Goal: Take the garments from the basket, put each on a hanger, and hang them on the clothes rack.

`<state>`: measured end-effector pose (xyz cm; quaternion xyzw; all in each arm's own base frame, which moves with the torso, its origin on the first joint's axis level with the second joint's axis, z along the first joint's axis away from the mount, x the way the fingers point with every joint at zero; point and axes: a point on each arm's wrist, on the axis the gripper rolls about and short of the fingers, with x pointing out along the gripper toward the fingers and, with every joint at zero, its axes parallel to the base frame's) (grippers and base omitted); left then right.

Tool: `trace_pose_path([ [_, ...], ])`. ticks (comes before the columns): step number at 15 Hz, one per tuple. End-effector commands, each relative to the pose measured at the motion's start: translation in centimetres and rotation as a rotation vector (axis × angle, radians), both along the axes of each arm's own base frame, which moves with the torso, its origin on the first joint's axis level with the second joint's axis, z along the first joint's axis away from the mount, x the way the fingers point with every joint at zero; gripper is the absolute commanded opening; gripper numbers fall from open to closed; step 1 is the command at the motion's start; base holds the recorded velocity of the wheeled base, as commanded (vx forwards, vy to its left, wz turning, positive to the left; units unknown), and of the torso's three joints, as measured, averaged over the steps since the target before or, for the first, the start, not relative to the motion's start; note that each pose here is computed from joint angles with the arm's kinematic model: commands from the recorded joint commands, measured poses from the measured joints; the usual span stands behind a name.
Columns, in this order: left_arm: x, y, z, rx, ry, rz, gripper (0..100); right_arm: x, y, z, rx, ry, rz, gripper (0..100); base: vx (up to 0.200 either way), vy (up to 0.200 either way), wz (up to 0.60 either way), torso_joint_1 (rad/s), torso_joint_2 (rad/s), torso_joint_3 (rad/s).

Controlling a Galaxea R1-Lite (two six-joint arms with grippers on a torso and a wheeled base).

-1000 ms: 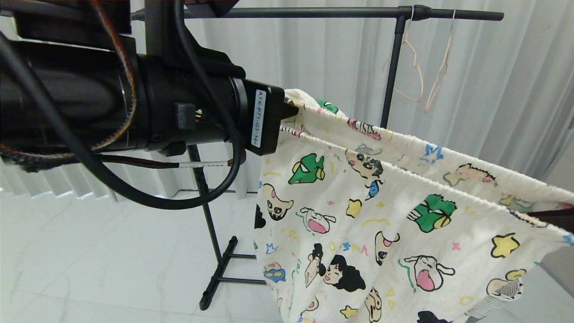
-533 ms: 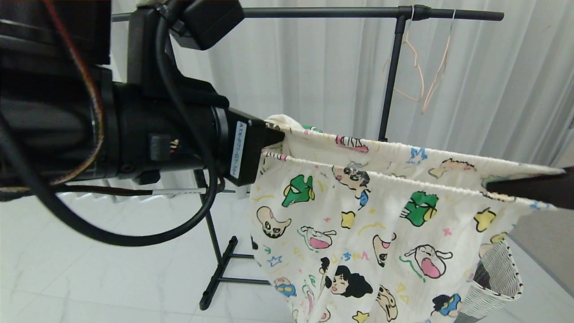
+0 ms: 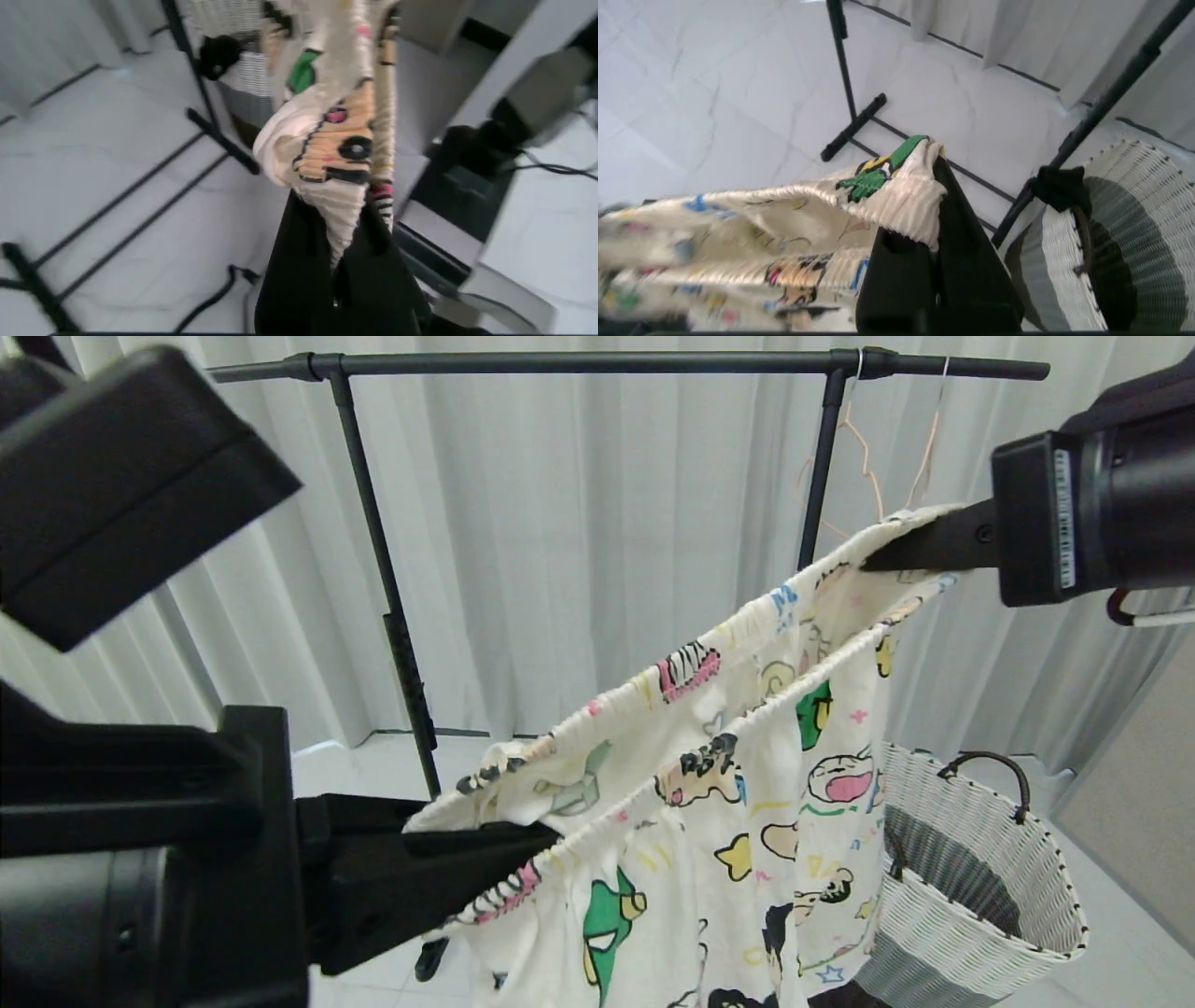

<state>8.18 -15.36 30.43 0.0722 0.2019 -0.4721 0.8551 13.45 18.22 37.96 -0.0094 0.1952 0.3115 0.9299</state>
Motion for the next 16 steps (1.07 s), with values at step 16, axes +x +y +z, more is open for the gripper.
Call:
trace_pose_path([
  [16,6.4,-2.3,3.7,-0.025,-0.110,0.260,0,-2.3,-3.5,-0.7,-0.129,0.073,-0.036,0,0.000,0.000,0.00,0.000,0.00,0.000],
])
